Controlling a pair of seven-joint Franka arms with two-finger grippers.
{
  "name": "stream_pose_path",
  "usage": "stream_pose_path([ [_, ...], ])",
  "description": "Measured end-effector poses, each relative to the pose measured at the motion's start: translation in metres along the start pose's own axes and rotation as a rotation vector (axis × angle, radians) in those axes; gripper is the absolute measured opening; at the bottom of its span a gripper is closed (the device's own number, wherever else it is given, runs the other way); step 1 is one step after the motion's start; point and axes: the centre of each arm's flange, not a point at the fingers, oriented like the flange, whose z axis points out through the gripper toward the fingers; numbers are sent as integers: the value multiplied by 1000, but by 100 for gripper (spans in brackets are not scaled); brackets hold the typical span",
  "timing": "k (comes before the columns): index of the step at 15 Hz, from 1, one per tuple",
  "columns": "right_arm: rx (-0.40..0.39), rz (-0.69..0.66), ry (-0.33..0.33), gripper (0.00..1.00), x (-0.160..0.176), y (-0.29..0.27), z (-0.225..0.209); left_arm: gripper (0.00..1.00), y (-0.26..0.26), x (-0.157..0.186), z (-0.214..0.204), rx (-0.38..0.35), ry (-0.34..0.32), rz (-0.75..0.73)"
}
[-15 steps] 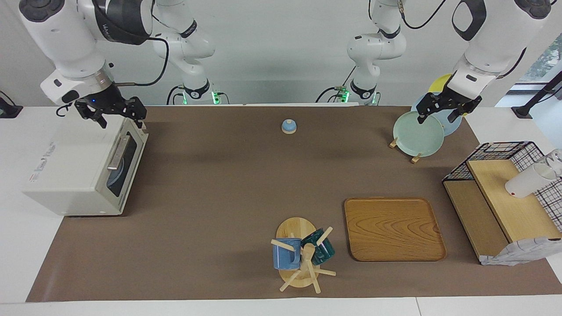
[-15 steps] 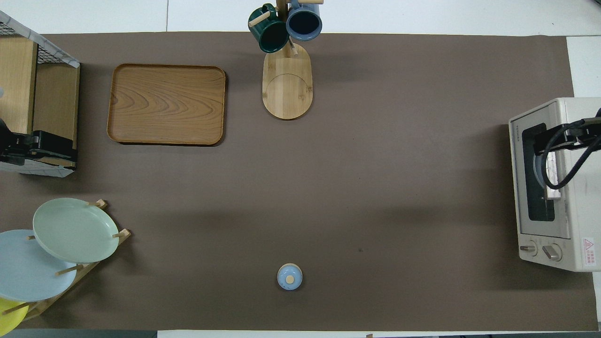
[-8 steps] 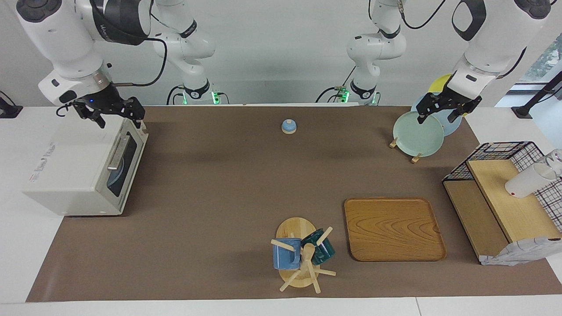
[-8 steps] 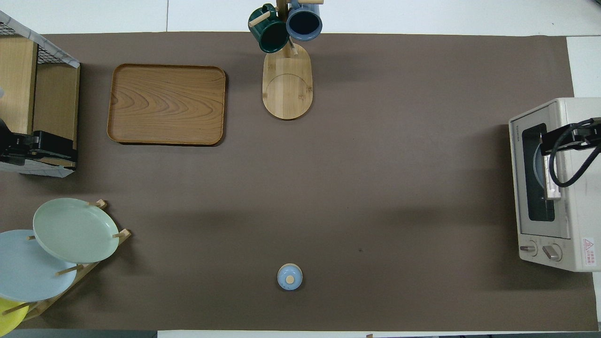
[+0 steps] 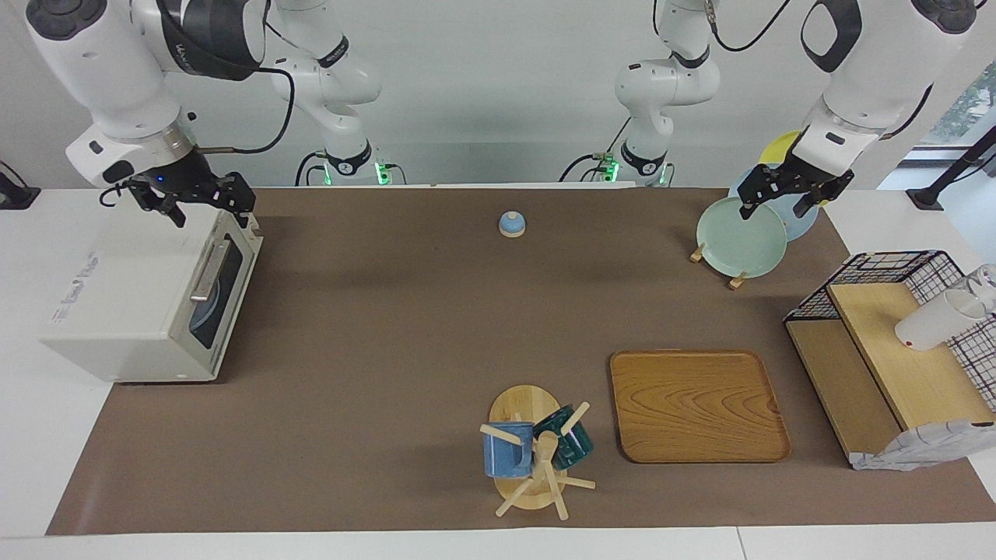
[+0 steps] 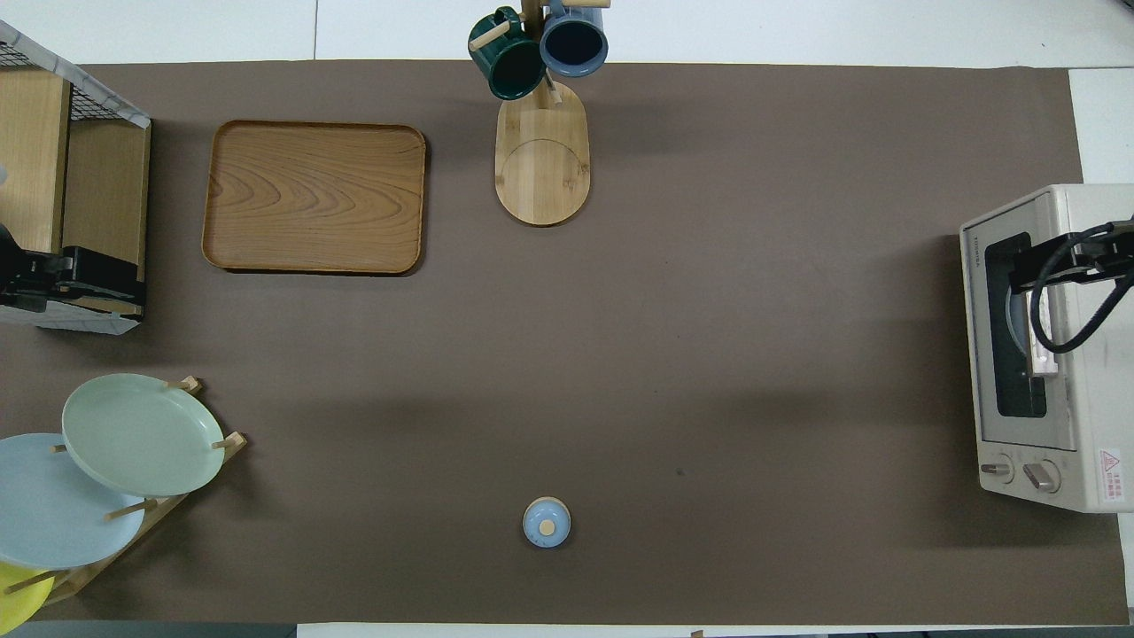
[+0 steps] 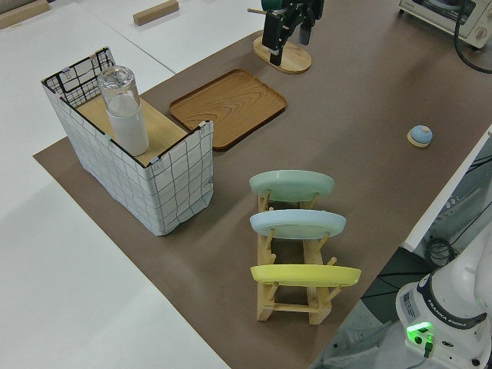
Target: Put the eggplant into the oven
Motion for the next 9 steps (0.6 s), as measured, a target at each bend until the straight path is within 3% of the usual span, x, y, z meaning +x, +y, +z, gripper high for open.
stream_pose_path([
  [9,51,4,-8,100,-1,-8,-1,100,0,0,0,0,0,0],
])
